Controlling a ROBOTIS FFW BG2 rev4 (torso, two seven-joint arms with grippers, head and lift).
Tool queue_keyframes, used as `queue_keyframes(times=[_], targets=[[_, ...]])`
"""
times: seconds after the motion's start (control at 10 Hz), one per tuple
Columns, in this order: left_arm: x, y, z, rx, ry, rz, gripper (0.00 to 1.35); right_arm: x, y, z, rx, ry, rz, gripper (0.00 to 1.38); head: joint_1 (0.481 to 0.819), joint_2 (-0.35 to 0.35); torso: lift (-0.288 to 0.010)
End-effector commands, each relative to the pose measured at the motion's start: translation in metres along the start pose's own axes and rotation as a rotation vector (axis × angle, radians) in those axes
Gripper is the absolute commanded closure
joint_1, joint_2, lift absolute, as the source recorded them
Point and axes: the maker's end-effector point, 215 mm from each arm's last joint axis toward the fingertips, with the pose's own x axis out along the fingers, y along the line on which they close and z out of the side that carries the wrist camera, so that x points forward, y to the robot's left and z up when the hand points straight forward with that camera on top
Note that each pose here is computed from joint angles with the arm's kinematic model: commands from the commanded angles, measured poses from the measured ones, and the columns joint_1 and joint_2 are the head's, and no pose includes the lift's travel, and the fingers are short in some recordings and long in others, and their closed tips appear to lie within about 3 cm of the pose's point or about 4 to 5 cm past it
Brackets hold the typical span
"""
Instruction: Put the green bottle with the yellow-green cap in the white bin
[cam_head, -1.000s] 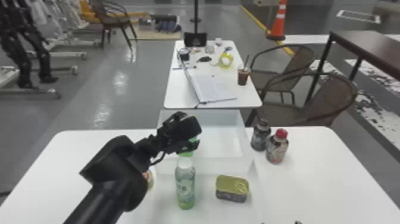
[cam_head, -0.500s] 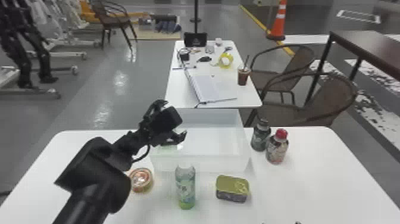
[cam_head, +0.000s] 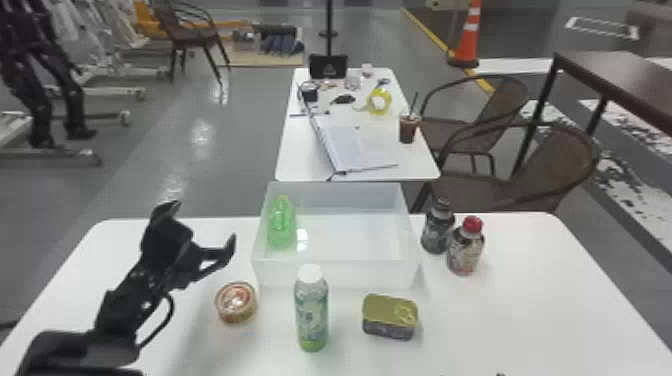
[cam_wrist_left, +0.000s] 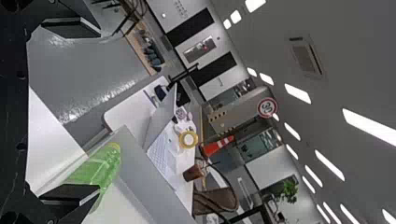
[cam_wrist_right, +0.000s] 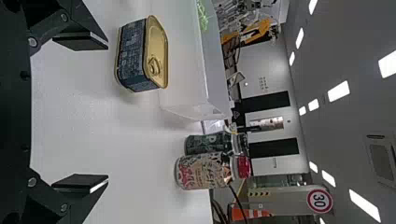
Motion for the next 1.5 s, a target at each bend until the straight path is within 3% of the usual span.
queue_keyframes(times=[0.0, 0.4, 0.7, 0.9, 1.4], targets=[[-0.052, 0.019, -0.031, -0.072, -0.001, 0.086, 0.13, 0.0, 0.0, -0.001, 0.001, 0.001, 0.0, 0.27, 0.549, 0.0, -0.1], [-0.15, 0.012, -0.084, -0.301, 0.004, 0.202, 0.13, -0.002, 0.0, -0.001, -0.002, 0.003, 0.0, 0.27, 0.549, 0.0, -0.1], [-0.198, -0.02, -0.113, -0.447, 0.056, 0.3, 0.13, -0.004, 0.0, -0.003, 0.0, 0.005, -0.002, 0.27, 0.549, 0.0, -0.1], [-0.209, -0.022, -0.126, -0.479, 0.08, 0.327, 0.13, -0.005, 0.0, -0.002, -0.001, 0.006, -0.001, 0.27, 0.549, 0.0, -0.1], [-0.203, -0.031, -0.123, -0.499, 0.08, 0.313, 0.13, -0.006, 0.0, -0.003, 0.001, 0.007, -0.002, 0.27, 0.549, 0.0, -0.1]])
